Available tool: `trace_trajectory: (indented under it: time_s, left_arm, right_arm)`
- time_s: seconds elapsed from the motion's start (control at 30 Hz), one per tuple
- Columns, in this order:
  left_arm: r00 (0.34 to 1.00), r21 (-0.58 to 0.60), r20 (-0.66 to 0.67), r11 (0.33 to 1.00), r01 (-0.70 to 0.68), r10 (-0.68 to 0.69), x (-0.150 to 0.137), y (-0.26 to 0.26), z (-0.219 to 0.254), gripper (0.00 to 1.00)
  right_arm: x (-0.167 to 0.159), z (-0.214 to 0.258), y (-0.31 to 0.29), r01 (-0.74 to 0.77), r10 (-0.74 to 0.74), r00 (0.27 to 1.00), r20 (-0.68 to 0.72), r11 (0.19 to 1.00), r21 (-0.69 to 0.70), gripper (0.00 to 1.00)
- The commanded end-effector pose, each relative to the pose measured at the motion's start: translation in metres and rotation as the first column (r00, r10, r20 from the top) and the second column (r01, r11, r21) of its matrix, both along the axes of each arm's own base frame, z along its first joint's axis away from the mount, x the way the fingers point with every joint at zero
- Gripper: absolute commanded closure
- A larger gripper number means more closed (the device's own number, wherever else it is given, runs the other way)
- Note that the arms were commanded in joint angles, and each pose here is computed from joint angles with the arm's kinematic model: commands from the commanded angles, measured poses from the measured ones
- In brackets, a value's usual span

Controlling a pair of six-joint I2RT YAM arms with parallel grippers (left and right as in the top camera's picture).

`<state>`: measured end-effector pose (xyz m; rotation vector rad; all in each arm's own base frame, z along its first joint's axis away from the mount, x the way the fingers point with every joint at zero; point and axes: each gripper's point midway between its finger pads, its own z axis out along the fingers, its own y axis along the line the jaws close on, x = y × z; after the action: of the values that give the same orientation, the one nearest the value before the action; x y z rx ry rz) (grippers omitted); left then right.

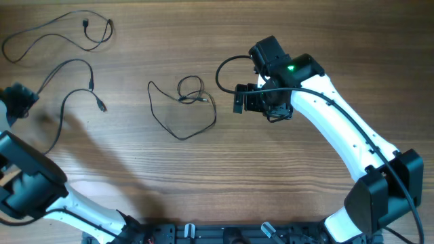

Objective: Untangle cables

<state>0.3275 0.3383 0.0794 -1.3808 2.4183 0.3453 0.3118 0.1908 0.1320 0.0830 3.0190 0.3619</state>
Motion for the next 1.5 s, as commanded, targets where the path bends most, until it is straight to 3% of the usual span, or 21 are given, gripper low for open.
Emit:
trace_trajectory:
  time_s: [0.0, 0.17, 0.47, 0.57, 0.63, 0.67, 0.87, 0.93, 0.97, 1.0, 1.1, 1.2, 1.3, 1.43, 1.47]
  left_arm:
    - [0.968, 0.039, -0.081, 0.971, -0.237, 0.239, -0.040, 0.021, -0.016, 0.00]
    - [0.941, -0.040, -0.123, 0.946, -0.322, 0.315, -0.071, 0.032, -0.045, 0.05]
    - [0.936, -0.138, -0.183, 0.934, -0.329, 0.302, -0.079, 0.024, -0.089, 0.28]
    - [0.940, -0.151, -0.167, 0.934, -0.323, 0.298, -0.075, 0.024, -0.092, 0.44]
    - [0.940, -0.149, -0.164, 0.935, -0.323, 0.299, -0.074, 0.024, -0.092, 0.60]
    - [0.940, -0.151, -0.163, 0.934, -0.323, 0.298, -0.074, 0.024, -0.092, 0.62]
    - [0.938, -0.162, -0.180, 0.932, -0.325, 0.296, -0.080, 0.016, -0.103, 0.62]
    - [0.938, -0.162, -0.180, 0.932, -0.324, 0.295, -0.082, 0.014, -0.109, 0.71]
    - [0.941, -0.159, -0.177, 0.935, -0.316, 0.288, -0.081, 0.015, -0.110, 0.87]
    - [0.946, -0.154, -0.173, 0.942, -0.299, 0.272, -0.079, 0.017, -0.109, 0.96]
    - [0.964, -0.136, -0.165, 0.963, -0.233, 0.210, -0.075, 0.022, -0.108, 0.96]
    - [0.980, -0.108, -0.150, 0.983, -0.148, 0.131, -0.067, 0.030, -0.106, 0.96]
    - [0.996, -0.101, -0.081, 0.994, 0.028, -0.036, -0.036, 0.029, -0.100, 0.96]
    - [0.984, 0.030, -0.019, 0.984, 0.175, -0.175, 0.020, 0.031, -0.059, 0.96]
    - [0.975, 0.115, -0.016, 0.969, 0.220, -0.220, 0.039, 0.034, -0.036, 0.96]
  right_arm:
    - [-0.001, -0.005, -0.001, 0.005, -0.005, 1.000, -0.014, 1.000, -0.009, 0.00]
    - [0.001, -0.005, 0.000, 0.005, -0.005, 1.000, -0.006, 1.000, -0.005, 0.00]
    - [0.004, -0.004, 0.001, 0.005, -0.005, 1.000, 0.005, 1.000, 0.001, 0.00]
    - [0.004, -0.004, 0.002, 0.006, -0.006, 1.000, 0.005, 1.000, 0.002, 0.00]
    - [0.005, -0.004, 0.002, 0.008, -0.008, 1.000, 0.007, 1.000, 0.003, 0.00]
    - [0.004, -0.004, 0.002, 0.008, -0.008, 1.000, 0.006, 1.000, 0.003, 0.00]
    - [0.004, -0.004, 0.001, 0.007, -0.007, 1.000, 0.004, 1.000, 0.001, 0.00]
    - [0.004, -0.004, 0.001, 0.007, -0.007, 1.000, 0.003, 1.000, 0.001, 0.00]
    - [0.004, -0.004, 0.001, 0.007, -0.007, 1.000, 0.003, 1.000, 0.001, 0.00]
    - [0.004, -0.004, 0.001, 0.007, -0.007, 1.000, 0.004, 1.000, 0.001, 0.00]
    - [0.004, -0.004, 0.001, 0.007, -0.007, 1.000, 0.004, 1.000, 0.001, 0.00]
    - [0.004, -0.004, 0.002, 0.007, -0.007, 1.000, 0.005, 1.000, 0.002, 0.00]
    - [0.004, -0.004, 0.002, 0.009, -0.009, 1.000, 0.006, 1.000, 0.003, 0.00]
    - [0.004, -0.004, 0.002, 0.015, -0.015, 1.000, 0.004, 1.000, 0.004, 0.00]
    - [0.004, -0.004, 0.002, 0.016, -0.016, 1.000, 0.003, 1.000, 0.003, 0.00]
